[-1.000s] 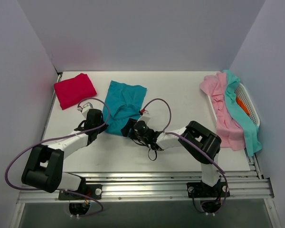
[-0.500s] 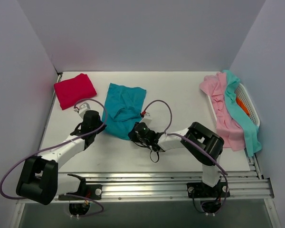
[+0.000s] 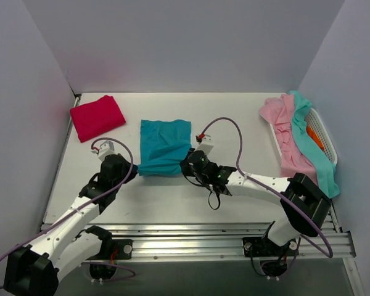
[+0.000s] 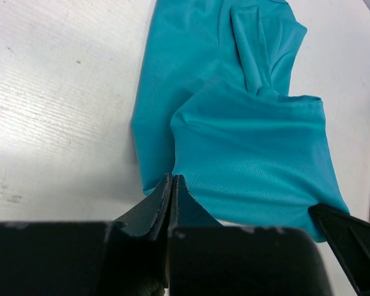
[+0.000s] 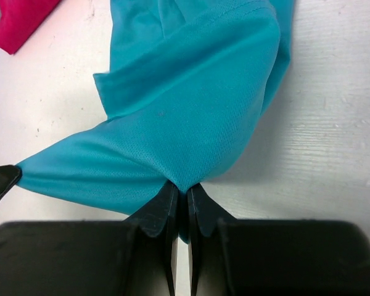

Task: Fold and stack the t-shirts
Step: Fold the long partially folded tshirt into a neat square

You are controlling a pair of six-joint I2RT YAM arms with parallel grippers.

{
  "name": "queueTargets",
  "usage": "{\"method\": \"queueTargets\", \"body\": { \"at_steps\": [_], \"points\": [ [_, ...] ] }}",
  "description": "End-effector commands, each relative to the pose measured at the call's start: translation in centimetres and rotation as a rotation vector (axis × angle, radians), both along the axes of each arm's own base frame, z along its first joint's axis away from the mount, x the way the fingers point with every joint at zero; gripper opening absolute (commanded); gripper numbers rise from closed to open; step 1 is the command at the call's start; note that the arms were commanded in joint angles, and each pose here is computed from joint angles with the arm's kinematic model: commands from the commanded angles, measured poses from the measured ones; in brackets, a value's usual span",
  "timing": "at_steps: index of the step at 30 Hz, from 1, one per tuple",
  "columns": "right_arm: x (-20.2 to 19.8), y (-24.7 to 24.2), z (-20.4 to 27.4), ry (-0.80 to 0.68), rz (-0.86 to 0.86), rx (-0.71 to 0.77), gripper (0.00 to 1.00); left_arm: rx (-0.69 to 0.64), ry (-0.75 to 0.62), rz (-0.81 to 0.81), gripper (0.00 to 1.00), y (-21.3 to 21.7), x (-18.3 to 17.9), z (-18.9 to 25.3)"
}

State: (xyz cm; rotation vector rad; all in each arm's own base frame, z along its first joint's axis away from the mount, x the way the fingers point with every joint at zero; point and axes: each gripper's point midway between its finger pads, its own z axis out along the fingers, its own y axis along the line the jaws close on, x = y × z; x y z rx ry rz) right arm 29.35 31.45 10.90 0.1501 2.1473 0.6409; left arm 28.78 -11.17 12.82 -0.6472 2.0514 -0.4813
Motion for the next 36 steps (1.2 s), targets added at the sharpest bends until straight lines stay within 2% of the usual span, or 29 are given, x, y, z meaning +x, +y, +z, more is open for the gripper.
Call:
{"method": "queueTargets", "body": {
  "at_steps": [1,8,11,18,24,36],
  "points": [
    [0.3,-2.9,0.7,-0.013,-0.066,-0.107,0.00,0.019,0.047,0.021,0.02,1.1,-1.8,-0.8],
    [-0.9,-3.4,2.6,-0.009,-0.034,-0.116,0.00,-0.028,-0.003,-0.017,0.02,0.9,-4.0,2.3],
    [-1.8,-3.6,2.9,0.009,-0.010,-0.103,0.00,-0.020,0.033,-0.027,0.02,1.1,-5.2,2.6],
    [-3.3,-3.3,4.1,0.029,0.038,-0.052,0.00,-0.047,0.002,-0.046,0.02,0.9,-5.7,4.0],
    [-1.6,-2.8,4.2,0.030,0.024,-0.096,0.00,-0.043,-0.012,-0.051,0.02,-0.1,-3.4,5.0],
    [3.9,-1.5,2.0,0.074,0.028,-0.135,0.00,0.002,-0.037,-0.008,0.02,-1.4,3.9,6.9]
  ]
}}
